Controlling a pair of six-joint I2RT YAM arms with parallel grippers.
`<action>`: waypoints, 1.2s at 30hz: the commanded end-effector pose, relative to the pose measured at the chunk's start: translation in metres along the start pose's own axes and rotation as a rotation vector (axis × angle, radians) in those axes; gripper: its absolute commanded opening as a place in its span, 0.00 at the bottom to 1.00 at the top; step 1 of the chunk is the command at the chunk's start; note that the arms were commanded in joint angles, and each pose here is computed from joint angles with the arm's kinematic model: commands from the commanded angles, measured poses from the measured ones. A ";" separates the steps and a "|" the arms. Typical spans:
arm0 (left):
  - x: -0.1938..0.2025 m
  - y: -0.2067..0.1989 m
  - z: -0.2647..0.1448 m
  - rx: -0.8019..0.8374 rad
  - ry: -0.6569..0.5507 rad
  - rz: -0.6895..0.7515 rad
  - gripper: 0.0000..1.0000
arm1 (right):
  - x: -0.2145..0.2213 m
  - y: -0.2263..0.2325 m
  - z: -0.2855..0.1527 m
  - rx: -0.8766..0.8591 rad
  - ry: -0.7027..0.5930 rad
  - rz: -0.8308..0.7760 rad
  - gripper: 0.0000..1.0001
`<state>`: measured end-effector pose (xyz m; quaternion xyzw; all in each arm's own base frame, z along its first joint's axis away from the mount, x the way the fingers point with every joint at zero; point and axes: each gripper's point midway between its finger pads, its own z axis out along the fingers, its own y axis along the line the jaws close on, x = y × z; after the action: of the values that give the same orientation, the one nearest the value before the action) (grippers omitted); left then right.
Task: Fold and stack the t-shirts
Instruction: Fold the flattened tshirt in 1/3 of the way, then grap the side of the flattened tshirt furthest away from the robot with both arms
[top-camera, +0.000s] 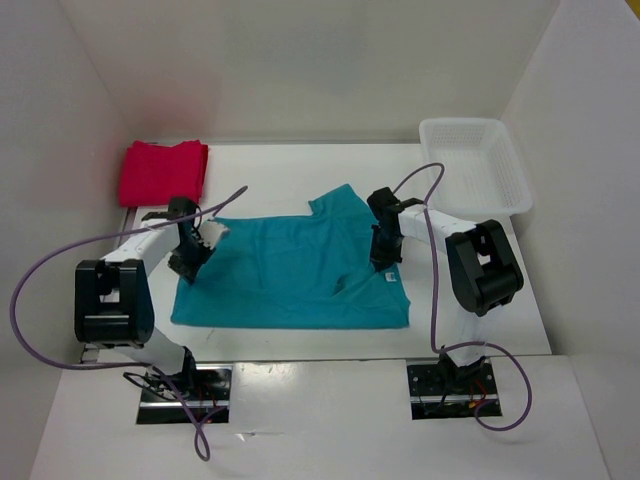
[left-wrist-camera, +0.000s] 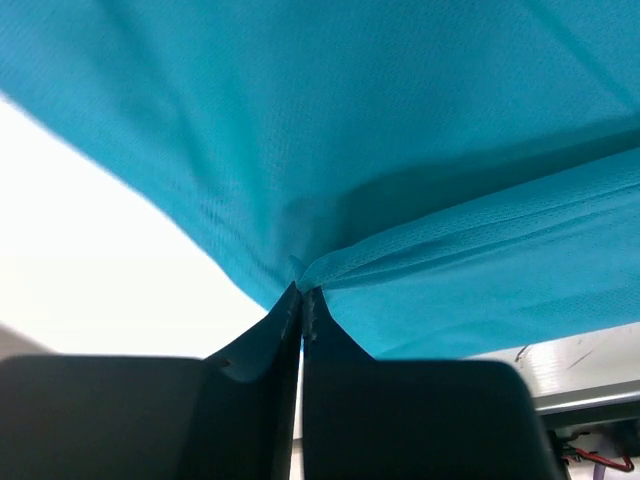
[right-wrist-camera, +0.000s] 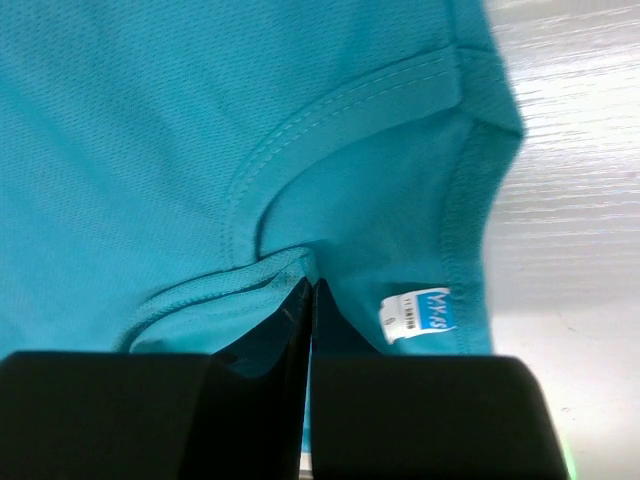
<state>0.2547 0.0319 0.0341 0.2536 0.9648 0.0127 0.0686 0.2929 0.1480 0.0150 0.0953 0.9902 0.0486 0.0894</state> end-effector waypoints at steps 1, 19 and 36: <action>0.000 0.011 -0.018 -0.082 -0.011 -0.050 0.00 | -0.014 0.000 -0.008 0.017 -0.083 0.004 0.00; 0.021 0.011 0.003 -0.114 0.078 -0.115 0.44 | -0.028 0.010 -0.020 -0.030 -0.132 -0.039 0.63; -0.132 0.109 -0.072 -0.248 -0.420 -0.291 0.81 | -0.237 0.106 -0.037 0.025 -0.440 -0.123 0.79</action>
<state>0.3797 0.0625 0.1356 0.1420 0.9461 0.1078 0.2706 0.5316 0.2156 0.1698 0.0614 0.9228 0.0967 0.3680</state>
